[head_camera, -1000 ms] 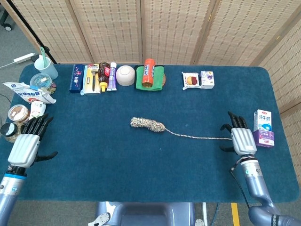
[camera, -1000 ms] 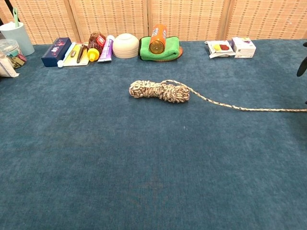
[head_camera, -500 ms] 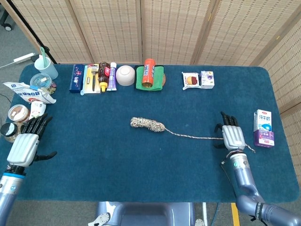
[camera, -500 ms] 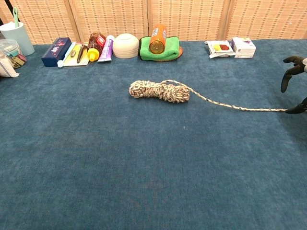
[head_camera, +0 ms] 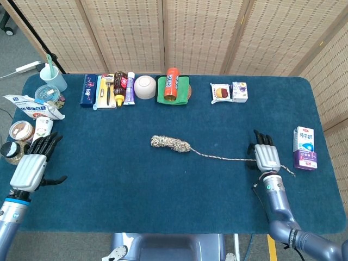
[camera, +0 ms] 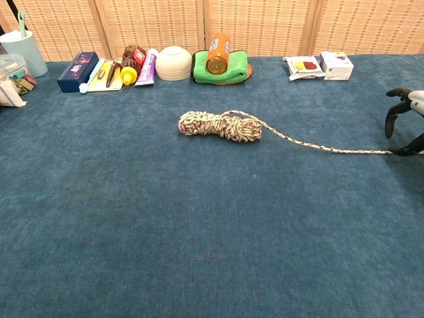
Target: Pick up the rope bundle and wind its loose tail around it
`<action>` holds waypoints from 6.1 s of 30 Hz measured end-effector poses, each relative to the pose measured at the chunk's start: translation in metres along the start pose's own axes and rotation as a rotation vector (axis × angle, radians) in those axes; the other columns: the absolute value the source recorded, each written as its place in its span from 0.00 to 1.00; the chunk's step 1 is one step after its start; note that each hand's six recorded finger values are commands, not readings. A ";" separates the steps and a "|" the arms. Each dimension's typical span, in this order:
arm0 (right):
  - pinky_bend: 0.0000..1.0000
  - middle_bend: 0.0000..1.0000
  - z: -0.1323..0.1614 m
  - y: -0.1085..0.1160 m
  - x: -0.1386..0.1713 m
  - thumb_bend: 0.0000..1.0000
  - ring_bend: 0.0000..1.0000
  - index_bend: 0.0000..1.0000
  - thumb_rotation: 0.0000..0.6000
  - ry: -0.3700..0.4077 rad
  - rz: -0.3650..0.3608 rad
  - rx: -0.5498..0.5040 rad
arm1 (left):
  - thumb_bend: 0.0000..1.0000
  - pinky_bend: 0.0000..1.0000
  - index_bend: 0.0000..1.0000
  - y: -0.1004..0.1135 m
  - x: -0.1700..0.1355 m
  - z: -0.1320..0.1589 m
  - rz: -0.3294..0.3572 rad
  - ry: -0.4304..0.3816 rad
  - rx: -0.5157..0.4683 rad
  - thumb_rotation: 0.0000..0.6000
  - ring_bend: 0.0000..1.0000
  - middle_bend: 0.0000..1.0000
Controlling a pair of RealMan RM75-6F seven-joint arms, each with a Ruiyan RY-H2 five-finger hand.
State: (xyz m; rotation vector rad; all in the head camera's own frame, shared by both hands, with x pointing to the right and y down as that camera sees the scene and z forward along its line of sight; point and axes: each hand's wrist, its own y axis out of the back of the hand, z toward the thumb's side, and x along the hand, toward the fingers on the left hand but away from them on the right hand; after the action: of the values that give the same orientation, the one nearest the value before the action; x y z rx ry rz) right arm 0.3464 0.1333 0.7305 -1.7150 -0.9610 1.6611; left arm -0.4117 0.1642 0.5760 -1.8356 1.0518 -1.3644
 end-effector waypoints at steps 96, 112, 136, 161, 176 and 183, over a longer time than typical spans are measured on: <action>0.00 0.00 -0.007 -0.018 -0.008 0.44 0.00 0.47 1.00 -0.021 0.050 0.059 | 0.05 0.00 0.00 -0.007 0.000 0.003 -0.022 -0.002 0.005 1.00 0.00 0.00; 0.00 0.00 -0.007 -0.018 -0.005 0.44 0.00 0.49 1.00 -0.023 0.047 0.072 | 0.05 0.00 0.00 -0.007 -0.001 0.004 -0.022 -0.005 0.006 1.00 0.00 0.00; 0.00 0.00 -0.007 -0.023 -0.006 0.47 0.00 0.58 1.00 -0.027 0.034 0.081 | 0.05 0.00 0.00 -0.008 -0.002 0.004 -0.028 -0.007 0.003 1.00 0.00 0.00; 0.00 0.00 0.003 0.002 0.023 0.49 0.00 0.64 1.00 0.039 -0.058 0.025 | 0.05 0.00 0.00 -0.012 0.009 0.015 -0.040 -0.040 0.035 1.00 0.00 0.00; 0.00 0.00 0.013 0.026 0.050 0.49 0.00 0.65 1.00 0.103 -0.124 0.008 | 0.05 0.00 0.00 -0.051 0.080 0.080 -0.164 -0.229 0.111 1.00 0.00 0.00; 0.00 0.00 0.017 0.030 0.056 0.49 0.00 0.66 1.00 0.119 -0.128 -0.003 | 0.05 0.00 0.00 -0.075 0.119 0.122 -0.173 -0.294 0.120 1.00 0.00 0.00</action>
State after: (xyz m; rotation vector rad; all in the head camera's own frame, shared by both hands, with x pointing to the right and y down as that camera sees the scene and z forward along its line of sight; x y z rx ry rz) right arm 0.3315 0.1594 0.6721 -1.6968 -0.9947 1.4604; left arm -0.2584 0.0999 0.6609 -1.9983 0.6600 -1.1770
